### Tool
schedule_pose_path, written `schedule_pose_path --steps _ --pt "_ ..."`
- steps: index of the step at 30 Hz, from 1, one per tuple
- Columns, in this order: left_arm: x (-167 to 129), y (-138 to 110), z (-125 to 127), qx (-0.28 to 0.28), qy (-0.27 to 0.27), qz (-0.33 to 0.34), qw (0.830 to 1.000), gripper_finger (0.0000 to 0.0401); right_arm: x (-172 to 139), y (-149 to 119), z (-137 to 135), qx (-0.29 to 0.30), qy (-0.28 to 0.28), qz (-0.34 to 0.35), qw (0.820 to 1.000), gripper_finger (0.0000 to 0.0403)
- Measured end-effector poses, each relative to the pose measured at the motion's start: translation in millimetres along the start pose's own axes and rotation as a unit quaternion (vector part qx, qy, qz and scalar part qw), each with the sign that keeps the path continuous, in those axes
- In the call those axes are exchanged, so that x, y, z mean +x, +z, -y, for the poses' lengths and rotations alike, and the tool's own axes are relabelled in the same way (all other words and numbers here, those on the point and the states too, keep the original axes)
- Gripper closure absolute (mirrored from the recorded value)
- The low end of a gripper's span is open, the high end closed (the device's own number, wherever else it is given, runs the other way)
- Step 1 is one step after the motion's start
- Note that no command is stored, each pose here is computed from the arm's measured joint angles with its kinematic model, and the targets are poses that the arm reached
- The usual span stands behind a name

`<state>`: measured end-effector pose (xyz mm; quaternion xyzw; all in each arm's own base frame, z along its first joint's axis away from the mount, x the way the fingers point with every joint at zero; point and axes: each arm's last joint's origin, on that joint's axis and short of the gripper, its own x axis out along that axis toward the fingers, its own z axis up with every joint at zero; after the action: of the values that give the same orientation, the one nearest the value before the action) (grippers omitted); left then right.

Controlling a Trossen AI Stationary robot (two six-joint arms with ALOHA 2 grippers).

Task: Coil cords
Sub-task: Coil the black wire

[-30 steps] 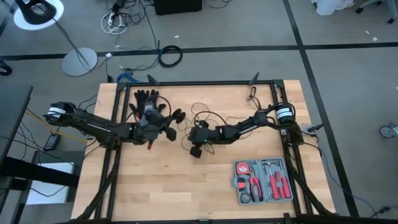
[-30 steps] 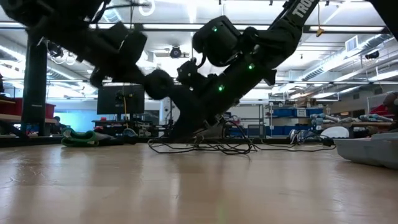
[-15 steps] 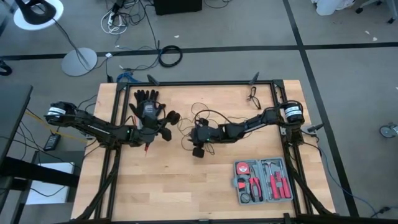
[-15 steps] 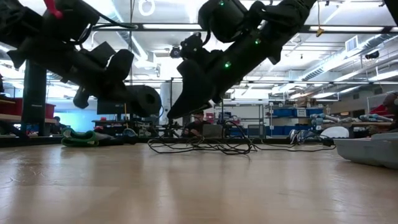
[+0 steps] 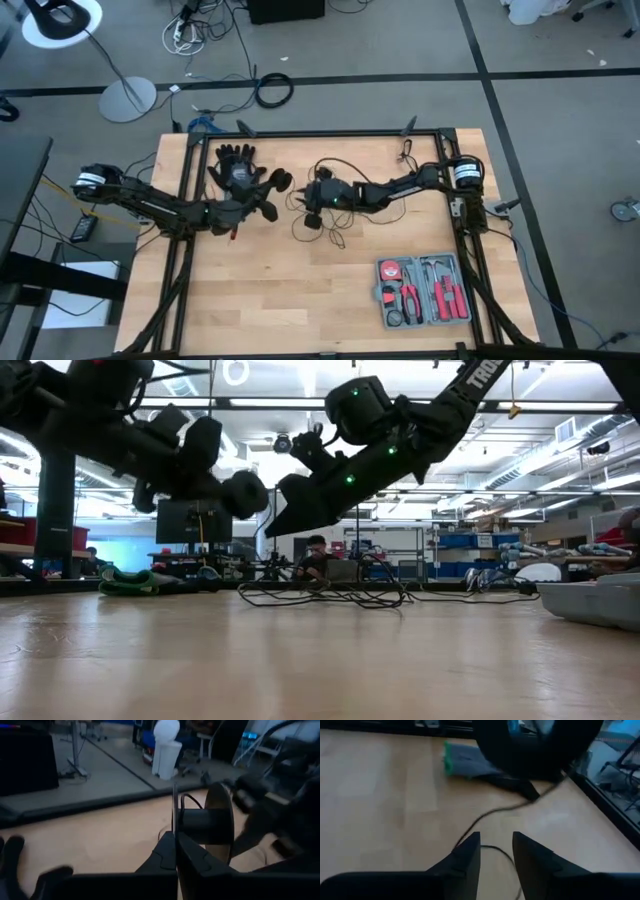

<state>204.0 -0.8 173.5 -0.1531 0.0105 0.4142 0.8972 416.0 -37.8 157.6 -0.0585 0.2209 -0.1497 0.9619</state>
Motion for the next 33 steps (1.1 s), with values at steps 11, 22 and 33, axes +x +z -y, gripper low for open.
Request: schedule_pose_path --steps 11,22,33 --pt "8.4 22.3 9.5 0.053 0.005 0.04 0.998 0.0401 3.0 -0.3 9.8 0.063 0.068 0.004 0.996 0.0291" --pt "11.2 32.7 16.1 0.076 0.006 0.05 0.996 0.0401 6.0 1.1 15.6 0.063 0.035 0.024 0.997 0.0291" --pt "12.1 33.1 15.2 0.076 0.01 0.051 0.996 0.0401 10.8 4.5 45.0 0.073 0.069 0.061 0.993 0.0292"
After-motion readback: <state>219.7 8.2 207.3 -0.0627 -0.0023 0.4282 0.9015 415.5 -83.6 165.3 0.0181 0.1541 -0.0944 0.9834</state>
